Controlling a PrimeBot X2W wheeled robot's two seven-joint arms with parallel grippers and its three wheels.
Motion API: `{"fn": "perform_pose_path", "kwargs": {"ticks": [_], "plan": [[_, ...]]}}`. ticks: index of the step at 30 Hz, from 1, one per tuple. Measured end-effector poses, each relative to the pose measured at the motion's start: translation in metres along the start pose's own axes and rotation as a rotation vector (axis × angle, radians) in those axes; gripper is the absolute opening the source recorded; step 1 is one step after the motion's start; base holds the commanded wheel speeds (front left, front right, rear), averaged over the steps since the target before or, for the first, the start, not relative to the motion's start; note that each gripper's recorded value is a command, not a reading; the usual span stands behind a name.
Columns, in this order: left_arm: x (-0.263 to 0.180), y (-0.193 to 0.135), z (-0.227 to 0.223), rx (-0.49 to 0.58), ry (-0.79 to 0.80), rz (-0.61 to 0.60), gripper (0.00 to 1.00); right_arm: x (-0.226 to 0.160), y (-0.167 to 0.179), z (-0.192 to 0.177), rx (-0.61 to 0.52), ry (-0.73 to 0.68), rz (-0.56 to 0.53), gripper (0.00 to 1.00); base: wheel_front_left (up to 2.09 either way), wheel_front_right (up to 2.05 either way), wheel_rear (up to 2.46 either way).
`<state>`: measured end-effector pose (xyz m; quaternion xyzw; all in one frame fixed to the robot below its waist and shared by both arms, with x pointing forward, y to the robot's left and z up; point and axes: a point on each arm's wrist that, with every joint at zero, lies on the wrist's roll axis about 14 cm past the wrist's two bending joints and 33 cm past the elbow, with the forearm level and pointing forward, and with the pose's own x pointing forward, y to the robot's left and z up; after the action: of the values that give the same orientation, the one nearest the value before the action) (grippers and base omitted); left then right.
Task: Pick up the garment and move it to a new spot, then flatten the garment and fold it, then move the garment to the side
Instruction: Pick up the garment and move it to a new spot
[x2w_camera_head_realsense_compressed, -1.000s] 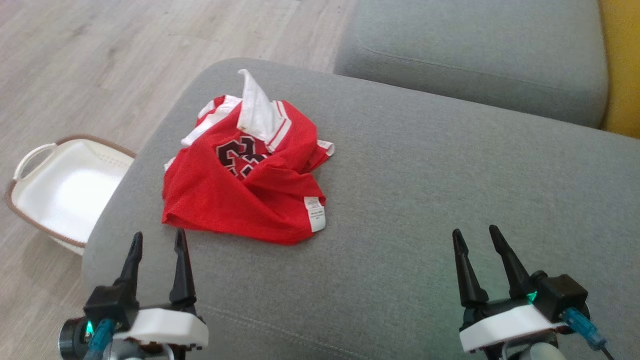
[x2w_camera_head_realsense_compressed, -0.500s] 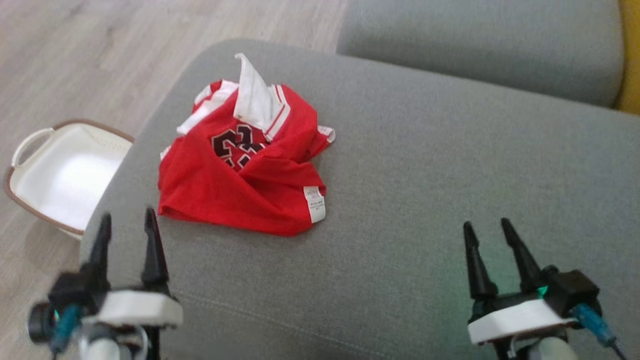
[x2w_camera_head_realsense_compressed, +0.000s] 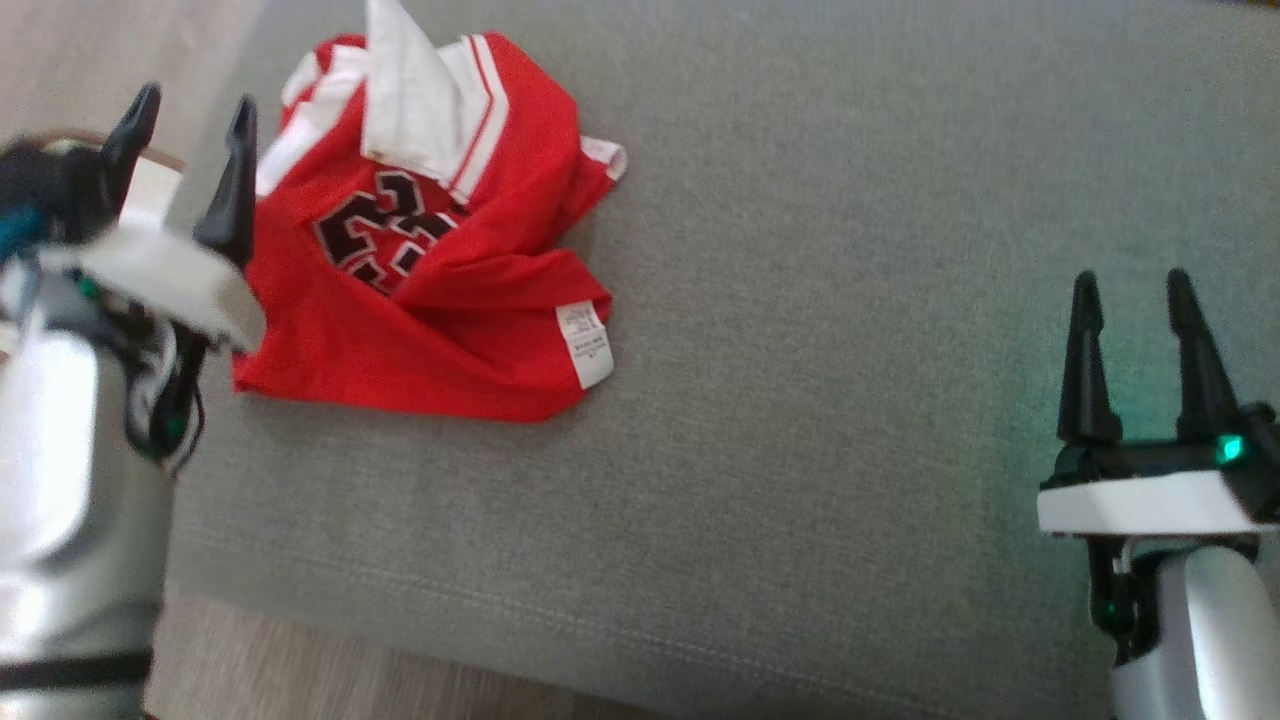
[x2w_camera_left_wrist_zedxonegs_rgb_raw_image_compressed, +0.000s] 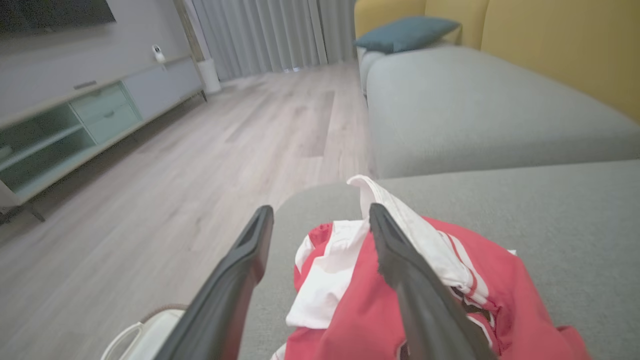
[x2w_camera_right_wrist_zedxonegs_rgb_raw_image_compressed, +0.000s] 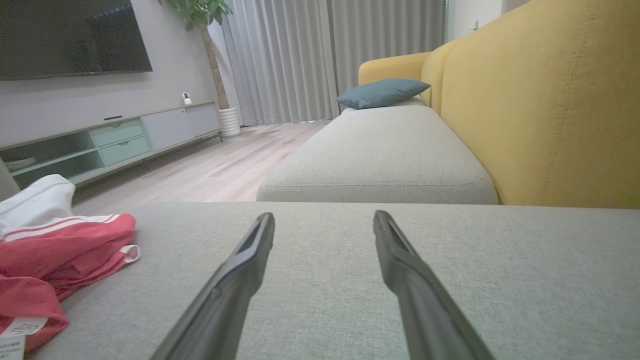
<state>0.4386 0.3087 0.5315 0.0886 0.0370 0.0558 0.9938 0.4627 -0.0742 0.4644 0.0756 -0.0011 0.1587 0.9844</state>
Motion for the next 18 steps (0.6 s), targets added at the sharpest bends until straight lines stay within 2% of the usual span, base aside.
{"fn": "perform_pose_path", "kwargs": {"ticks": [5, 9, 18], "plan": [[0.041, -0.03, -0.031, 0.001, 0.209, -0.137, 1.0, 0.007, -0.014, -0.011, 0.003, 0.011, -0.03, 1.0, 0.0, 0.0, 0.0], [0.06, -0.049, -0.055, -0.046, 0.356, -0.203, 1.0, 0.005, -0.024, -0.021, 0.003, 0.032, -0.052, 1.0, 0.0, 0.0, 0.0], [0.087, -0.061, -0.098, -0.042, 0.546, -0.237, 1.0, 0.001, -0.046, -0.031, -0.008, 0.051, -0.105, 1.0, 0.0, 0.0, 0.0]]}}
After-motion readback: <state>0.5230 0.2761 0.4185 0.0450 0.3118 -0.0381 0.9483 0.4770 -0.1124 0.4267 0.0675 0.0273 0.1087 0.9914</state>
